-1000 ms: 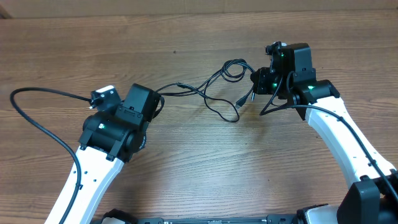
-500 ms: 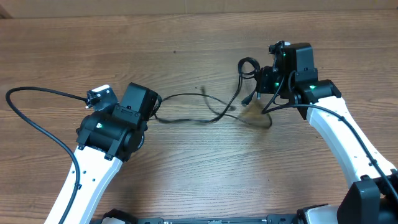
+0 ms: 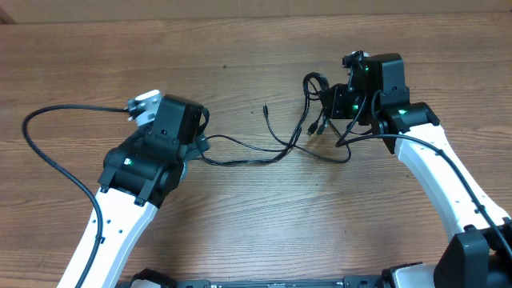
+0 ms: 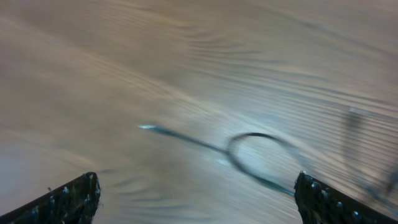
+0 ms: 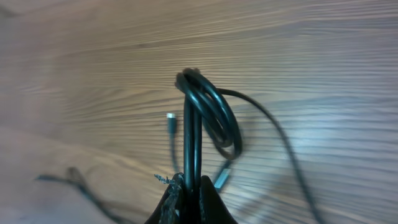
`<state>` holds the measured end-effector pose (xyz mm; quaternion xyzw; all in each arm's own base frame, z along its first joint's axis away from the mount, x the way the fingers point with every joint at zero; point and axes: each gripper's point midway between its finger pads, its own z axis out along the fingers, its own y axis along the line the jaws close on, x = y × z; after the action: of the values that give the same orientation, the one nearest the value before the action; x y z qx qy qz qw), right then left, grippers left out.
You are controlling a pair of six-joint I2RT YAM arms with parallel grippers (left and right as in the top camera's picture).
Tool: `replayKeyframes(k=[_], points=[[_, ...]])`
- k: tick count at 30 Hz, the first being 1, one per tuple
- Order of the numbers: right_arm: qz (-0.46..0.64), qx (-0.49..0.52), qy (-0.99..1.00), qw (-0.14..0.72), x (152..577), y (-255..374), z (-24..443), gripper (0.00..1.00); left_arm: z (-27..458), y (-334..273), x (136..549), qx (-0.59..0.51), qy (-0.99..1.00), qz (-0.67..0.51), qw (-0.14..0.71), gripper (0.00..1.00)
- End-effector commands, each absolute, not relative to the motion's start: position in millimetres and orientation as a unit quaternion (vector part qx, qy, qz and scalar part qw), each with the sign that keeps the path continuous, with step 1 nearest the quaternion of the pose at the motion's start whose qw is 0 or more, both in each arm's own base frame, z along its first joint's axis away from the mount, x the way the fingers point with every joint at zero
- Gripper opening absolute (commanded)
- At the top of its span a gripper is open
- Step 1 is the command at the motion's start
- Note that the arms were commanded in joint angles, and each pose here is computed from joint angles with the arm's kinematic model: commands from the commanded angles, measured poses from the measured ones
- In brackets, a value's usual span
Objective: Untangle cables
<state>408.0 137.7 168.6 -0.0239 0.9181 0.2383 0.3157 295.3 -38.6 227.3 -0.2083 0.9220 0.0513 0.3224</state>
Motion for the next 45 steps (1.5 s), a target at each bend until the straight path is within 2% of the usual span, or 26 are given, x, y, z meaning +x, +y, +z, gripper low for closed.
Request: replayKeyframes(k=[1, 6, 13, 24, 32, 40, 41, 42, 43, 44, 45], points=[[0.347, -0.077, 0.883, 0.305, 397.7, 173.4, 196.6, 0.04, 231.6, -76.2, 300.2, -0.146, 0.937, -0.048, 0.312, 1.00], [0.469, -0.155, 0.818, 0.295, 377.0, 208.4, 234.3, 0.04, 234.1, -82.7, 303.5, -0.148, 0.935, -0.068, 0.316, 1.00], [0.580, -0.261, 0.715, 0.290, 345.0, 230.5, 283.9, 0.04, 233.6, -64.9, 307.5, -0.259, 0.911, -0.091, 0.308, 1.00], [0.619, -0.312, 0.650, 0.311, 336.2, 234.9, 324.8, 0.04, 241.4, -53.0, 322.3, -0.309, 0.887, -0.188, 0.286, 1.00], [0.631, -0.321, 0.624, 0.330, 335.4, 235.4, 354.8, 0.04, 280.2, -84.3, 346.7, -0.237, 0.862, -0.312, 0.322, 1.00], [0.639, -0.316, 0.620, 0.328, 333.9, 235.5, 363.8, 0.04, 291.2, -90.2, 352.3, -0.208, 0.856, -0.327, 0.342, 1.00], [0.639, -0.315, 0.620, 0.327, 333.9, 235.5, 363.8, 0.04, 292.2, -90.5, 353.0, -0.187, 0.860, -0.320, 0.352, 0.95], [0.641, -0.311, 0.622, 0.324, 334.1, 235.5, 363.9, 0.04, 294.3, -90.8, 354.5, -0.152, 0.864, -0.308, 0.369, 0.78], [0.641, -0.312, 0.622, 0.324, 333.9, 235.4, 364.1, 0.04, 295.8, -92.0, 355.5, -0.112, 0.868, -0.293, 0.384, 0.66], [0.642, -0.311, 0.622, 0.323, 333.9, 235.4, 364.1, 0.04, 296.8, -94.0, 355.7, -0.061, 0.872, -0.273, 0.401, 0.58], [0.642, -0.310, 0.622, 0.322, 333.8, 235.6, 364.1, 0.04, 297.2, -96.7, 355.0, -0.017, 0.873, -0.258, 0.412, 0.56]])
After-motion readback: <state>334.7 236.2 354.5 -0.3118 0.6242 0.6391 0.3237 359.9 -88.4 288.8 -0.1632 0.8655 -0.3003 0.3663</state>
